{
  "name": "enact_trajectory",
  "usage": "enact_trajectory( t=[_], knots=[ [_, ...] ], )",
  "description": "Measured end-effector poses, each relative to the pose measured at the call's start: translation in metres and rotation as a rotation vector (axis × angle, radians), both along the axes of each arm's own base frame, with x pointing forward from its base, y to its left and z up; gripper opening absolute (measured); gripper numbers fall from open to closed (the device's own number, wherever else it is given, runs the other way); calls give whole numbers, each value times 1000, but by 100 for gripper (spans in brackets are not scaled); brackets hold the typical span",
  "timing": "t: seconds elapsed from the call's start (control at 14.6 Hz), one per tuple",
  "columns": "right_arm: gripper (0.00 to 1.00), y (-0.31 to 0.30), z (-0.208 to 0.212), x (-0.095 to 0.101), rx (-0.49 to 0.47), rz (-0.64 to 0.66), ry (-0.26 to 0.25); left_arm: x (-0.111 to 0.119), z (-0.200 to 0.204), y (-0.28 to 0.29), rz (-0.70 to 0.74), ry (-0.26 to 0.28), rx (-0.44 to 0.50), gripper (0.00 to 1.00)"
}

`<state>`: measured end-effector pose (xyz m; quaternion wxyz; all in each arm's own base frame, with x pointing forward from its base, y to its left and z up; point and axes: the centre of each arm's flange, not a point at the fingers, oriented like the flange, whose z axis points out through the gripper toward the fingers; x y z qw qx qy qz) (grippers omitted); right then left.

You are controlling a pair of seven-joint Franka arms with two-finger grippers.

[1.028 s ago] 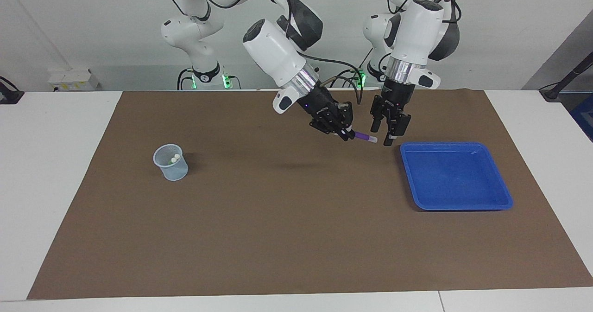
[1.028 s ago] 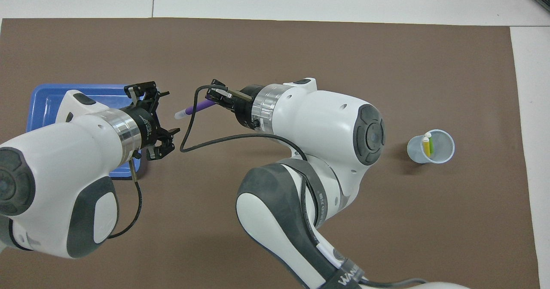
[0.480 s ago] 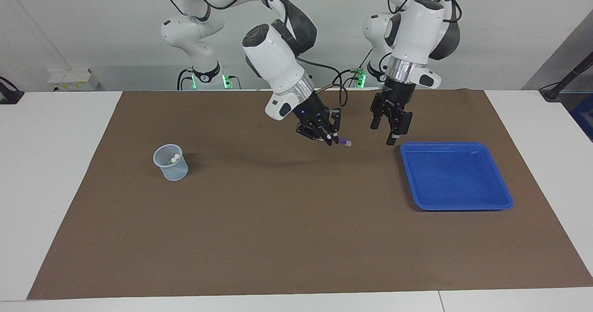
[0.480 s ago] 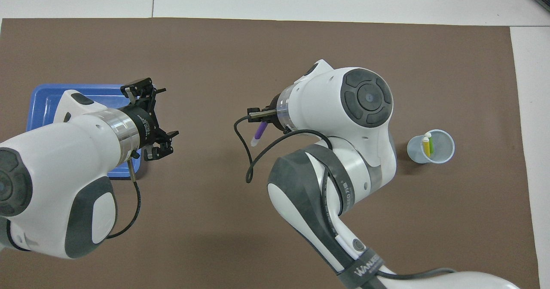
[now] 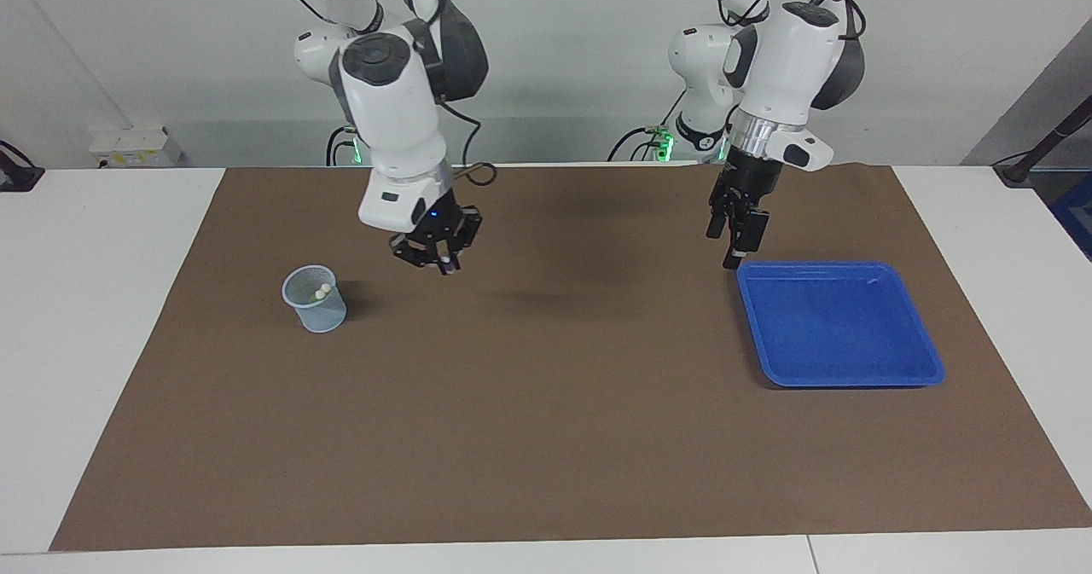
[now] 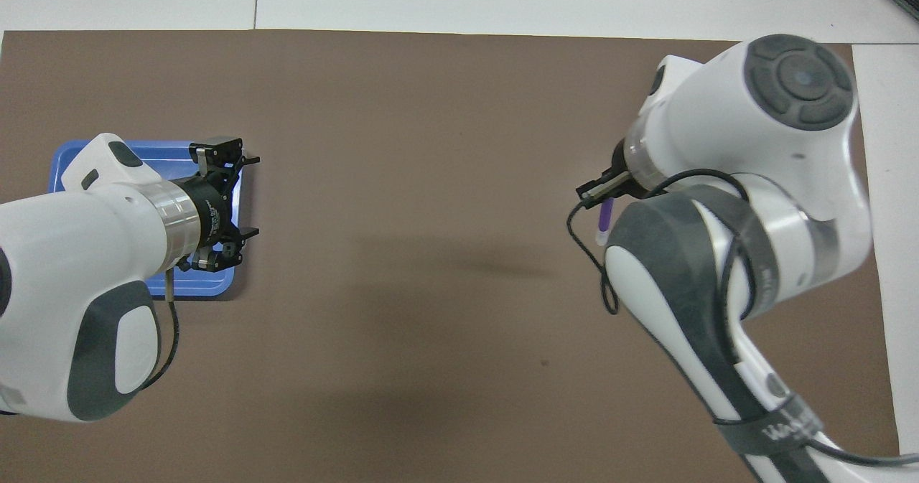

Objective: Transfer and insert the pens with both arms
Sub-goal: 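Carry the purple pen to the cup with the right gripper while the left gripper returns, then lower the purple pen into the white cup and open the right gripper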

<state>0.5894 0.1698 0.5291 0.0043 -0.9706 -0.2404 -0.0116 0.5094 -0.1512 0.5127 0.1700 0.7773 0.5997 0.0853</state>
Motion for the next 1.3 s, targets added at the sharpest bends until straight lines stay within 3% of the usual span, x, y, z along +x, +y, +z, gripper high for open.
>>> enact_trajectory(
  t=[0.34,0.69,0.96,1.3],
  knots=[
    [19,-101,-6,2,-117,151,28,2,9,42,-405,77,145,100],
    [19,-154,-44,2,-122,210,-26,3,24,88,-764,107,219,100],
    [19,-151,-60,-10,-119,224,-54,4,34,112,-942,97,247,100],
    [19,-150,-70,-19,-117,229,-76,13,48,140,-1056,80,287,100]
  ],
)
